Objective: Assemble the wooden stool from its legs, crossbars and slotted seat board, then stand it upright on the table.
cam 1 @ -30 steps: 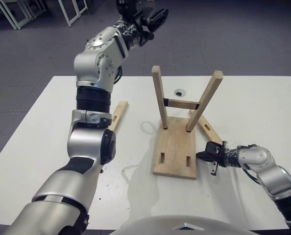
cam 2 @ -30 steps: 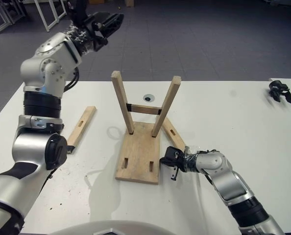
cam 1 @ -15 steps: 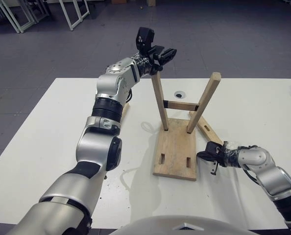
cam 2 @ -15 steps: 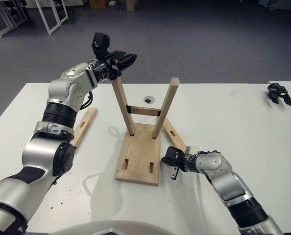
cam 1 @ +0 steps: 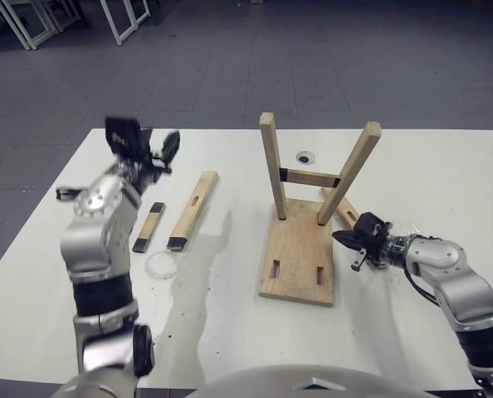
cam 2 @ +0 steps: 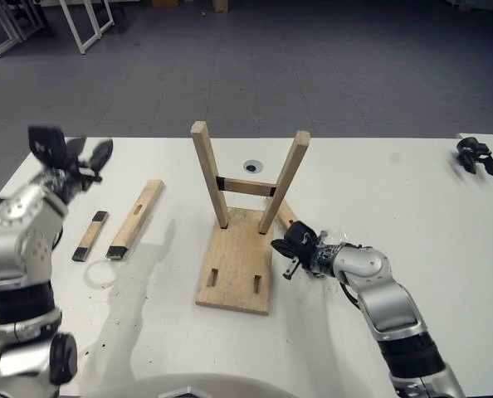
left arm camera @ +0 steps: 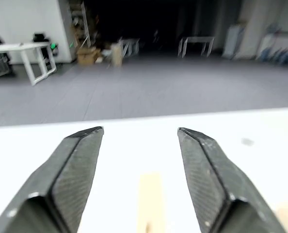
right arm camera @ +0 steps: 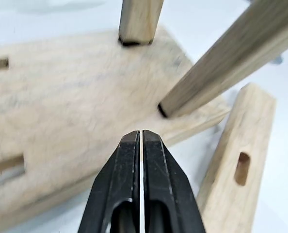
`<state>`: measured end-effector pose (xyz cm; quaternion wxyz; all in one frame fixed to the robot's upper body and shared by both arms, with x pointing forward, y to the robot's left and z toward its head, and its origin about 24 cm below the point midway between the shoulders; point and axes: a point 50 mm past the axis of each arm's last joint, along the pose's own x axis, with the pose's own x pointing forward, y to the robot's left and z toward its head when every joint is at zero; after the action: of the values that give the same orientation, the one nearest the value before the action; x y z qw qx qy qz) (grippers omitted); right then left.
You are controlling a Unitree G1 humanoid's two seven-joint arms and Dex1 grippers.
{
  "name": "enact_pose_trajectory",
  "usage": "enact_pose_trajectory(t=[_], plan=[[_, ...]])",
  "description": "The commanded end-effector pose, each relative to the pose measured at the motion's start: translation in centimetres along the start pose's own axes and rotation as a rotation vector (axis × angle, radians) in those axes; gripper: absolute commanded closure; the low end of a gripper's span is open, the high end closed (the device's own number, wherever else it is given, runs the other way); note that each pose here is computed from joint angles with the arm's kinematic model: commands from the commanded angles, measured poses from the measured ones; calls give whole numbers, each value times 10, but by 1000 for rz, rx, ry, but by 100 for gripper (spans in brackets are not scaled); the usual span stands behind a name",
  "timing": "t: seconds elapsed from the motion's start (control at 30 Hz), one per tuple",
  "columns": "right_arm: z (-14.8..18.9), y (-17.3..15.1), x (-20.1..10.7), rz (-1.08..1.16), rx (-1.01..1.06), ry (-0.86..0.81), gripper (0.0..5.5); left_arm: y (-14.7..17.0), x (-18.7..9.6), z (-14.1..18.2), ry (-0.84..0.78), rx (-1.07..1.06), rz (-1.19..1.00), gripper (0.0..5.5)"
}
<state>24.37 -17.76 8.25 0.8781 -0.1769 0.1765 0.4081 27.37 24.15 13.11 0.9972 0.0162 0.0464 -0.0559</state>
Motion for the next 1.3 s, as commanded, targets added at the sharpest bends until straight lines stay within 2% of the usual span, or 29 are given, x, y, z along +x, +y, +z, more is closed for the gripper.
enact_pose_trajectory(t=[0.03, 0.23, 0.37, 0.63, 0.83, 0.93, 0.97, 1.03, 1.17, 1.3], plan=[[14, -2, 0, -21, 4, -45, 540, 15, -26, -33, 79, 24, 48, 322], [14, 2, -1, -4, 8, -34, 540, 55, -70, -89, 245, 7, 84, 322], [14, 1, -2, 2, 6, -25, 540, 63, -84, -112, 316, -32, 41, 322], [14, 1, -1, 13, -10, -12, 540, 76, -81, -132, 424, -68, 1, 322], [19, 1, -3, 19, 9, -28, 540, 68, -74, -133, 478, -73, -47, 413], [29, 2, -7, 56, 70, -71, 540, 69, -75, -134, 517, -53, -17, 420], [34, 3, -8, 74, 105, -92, 524, 69, -74, -132, 510, -50, 2, 420], [47, 7, -11, 130, 184, -153, 497, 68, -66, -117, 388, -24, 40, 420], [76, 8, -10, 207, 370, -298, 429, 43, -49, -57, -66, 98, 27, 420], [105, 8, -3, 296, 568, -448, 423, -12, -44, -7, -381, 245, -137, 420]])
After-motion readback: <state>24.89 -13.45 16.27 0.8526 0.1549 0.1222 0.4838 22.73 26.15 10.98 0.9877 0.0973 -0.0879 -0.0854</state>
